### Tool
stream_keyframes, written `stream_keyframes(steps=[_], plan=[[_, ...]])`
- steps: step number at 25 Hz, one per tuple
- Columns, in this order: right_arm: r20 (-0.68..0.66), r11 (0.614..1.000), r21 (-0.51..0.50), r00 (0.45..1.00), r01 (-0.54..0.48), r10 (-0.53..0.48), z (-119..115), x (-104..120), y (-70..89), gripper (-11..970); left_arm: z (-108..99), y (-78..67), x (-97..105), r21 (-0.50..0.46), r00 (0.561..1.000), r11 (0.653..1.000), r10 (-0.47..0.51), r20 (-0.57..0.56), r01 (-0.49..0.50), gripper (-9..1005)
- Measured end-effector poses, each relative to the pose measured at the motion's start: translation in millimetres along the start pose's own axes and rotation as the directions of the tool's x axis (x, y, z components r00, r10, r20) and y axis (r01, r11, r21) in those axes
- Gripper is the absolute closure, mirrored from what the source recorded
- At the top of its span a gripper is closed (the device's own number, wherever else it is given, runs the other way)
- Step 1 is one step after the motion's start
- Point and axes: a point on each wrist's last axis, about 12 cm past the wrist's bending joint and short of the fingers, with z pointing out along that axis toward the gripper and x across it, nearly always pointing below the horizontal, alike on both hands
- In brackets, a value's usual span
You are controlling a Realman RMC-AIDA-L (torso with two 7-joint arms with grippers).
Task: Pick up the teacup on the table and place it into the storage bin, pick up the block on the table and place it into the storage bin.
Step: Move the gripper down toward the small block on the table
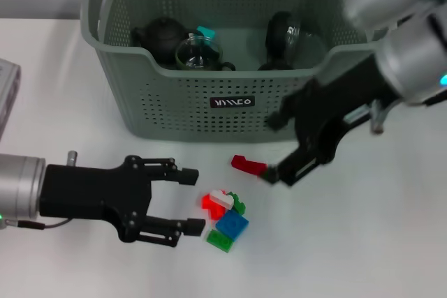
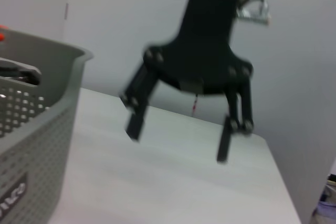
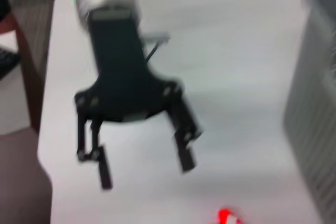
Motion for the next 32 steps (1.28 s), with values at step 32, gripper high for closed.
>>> stream_keyframes(steps=[32], plan=[[-0.225,0.995,0.085,0.974,0.054,-0.034,133.6,-6.7,3.9,79,-16.2,2.6,5.6,-0.060,0.999,0.998,-0.012,-0.033,0.010,184]])
